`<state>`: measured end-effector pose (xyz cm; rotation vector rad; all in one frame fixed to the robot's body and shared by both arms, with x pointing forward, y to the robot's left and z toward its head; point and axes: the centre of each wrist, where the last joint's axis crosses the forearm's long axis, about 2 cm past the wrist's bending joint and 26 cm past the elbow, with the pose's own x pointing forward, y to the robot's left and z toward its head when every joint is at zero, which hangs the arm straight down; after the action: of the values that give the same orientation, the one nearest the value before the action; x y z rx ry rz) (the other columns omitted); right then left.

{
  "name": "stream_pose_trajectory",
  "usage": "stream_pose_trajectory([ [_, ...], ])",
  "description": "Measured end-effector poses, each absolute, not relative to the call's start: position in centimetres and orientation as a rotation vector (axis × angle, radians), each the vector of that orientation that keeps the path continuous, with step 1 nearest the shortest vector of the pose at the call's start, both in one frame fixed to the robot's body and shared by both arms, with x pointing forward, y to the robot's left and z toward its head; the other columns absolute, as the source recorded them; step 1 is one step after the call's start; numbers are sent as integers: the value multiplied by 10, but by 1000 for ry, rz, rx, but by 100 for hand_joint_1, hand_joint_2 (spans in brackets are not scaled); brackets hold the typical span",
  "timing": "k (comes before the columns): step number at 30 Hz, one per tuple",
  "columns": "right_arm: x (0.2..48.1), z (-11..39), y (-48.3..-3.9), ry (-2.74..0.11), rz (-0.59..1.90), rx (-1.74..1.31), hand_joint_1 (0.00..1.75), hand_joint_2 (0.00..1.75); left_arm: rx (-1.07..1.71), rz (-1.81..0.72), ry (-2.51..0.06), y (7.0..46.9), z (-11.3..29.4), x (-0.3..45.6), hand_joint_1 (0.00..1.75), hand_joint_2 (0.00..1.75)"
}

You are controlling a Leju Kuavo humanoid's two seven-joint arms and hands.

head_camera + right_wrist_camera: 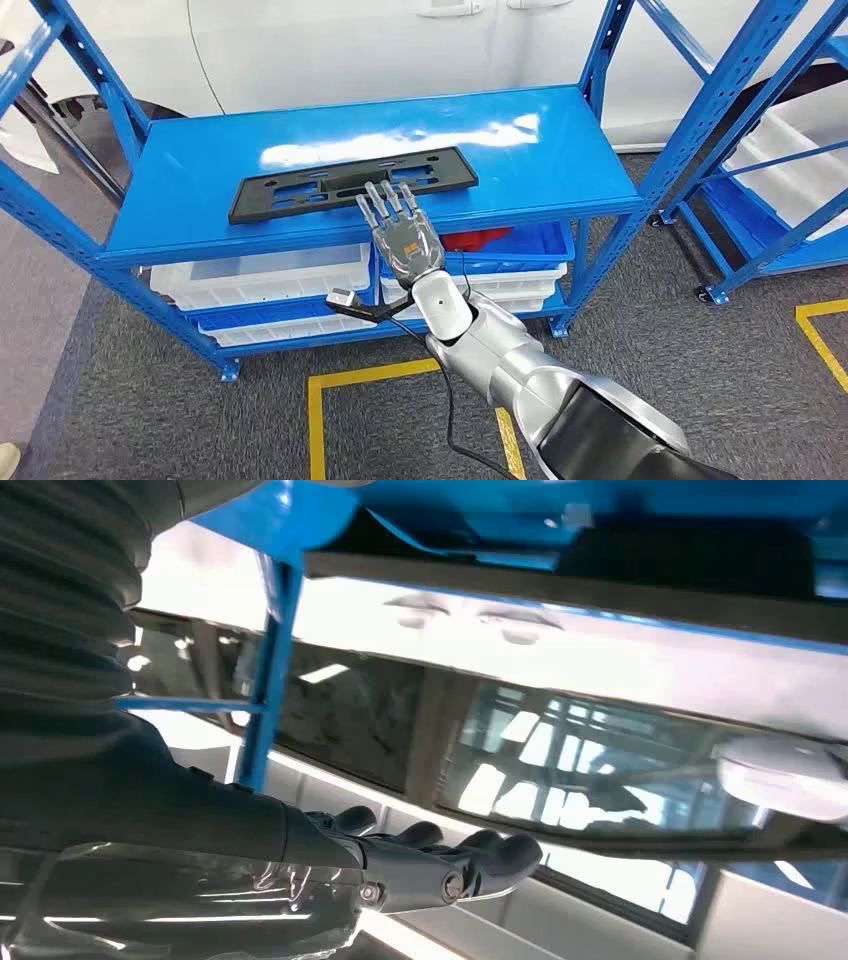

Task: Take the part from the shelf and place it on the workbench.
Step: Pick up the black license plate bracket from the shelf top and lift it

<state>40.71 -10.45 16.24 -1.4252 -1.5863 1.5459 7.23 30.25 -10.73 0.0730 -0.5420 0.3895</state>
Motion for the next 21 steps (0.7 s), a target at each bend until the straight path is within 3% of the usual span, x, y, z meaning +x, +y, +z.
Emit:
stream_pose_trajectory([
  [21,399,153,-97,-1586,1601,-1374,0,175,79,399,-536,304,-108,65,0,0],
])
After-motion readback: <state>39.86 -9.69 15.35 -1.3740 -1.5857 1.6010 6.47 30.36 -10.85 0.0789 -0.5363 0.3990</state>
